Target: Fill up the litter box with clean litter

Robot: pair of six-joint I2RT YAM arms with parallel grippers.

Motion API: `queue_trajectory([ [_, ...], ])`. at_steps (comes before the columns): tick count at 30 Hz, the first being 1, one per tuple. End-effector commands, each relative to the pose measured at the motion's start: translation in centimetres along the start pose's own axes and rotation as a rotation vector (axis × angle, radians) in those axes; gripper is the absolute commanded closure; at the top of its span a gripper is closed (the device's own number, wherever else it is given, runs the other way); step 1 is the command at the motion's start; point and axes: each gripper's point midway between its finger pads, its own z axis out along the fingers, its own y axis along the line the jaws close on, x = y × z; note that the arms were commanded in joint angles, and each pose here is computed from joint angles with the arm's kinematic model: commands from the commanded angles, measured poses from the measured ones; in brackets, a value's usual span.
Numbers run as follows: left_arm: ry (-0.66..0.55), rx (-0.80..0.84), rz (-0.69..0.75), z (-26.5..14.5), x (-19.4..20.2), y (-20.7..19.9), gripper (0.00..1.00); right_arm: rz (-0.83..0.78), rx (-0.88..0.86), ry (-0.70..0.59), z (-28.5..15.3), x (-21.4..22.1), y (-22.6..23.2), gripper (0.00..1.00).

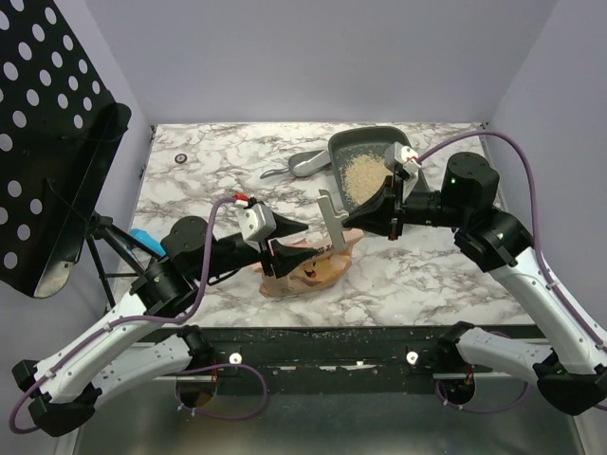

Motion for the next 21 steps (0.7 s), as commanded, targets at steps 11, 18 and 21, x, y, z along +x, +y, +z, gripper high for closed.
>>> queue_trajectory([
  [11, 0.573, -0.259, 0.082, -2.7, 13.8, 6.3, 0.59, -0.102, 0.308, 0.280, -1.1, 1.9, -7.5, 1.00],
  [18, 0.642, -0.237, 0.050, -3.3, 15.7, 5.9, 0.59, -0.133, 0.296, 0.397, -0.9, 4.9, -8.8, 1.00],
  [21, 0.673, -0.244, 0.039, -3.7, 16.7, 5.9, 0.59, -0.120, 0.275, 0.445, -0.7, 6.4, -9.1, 1.00],
])
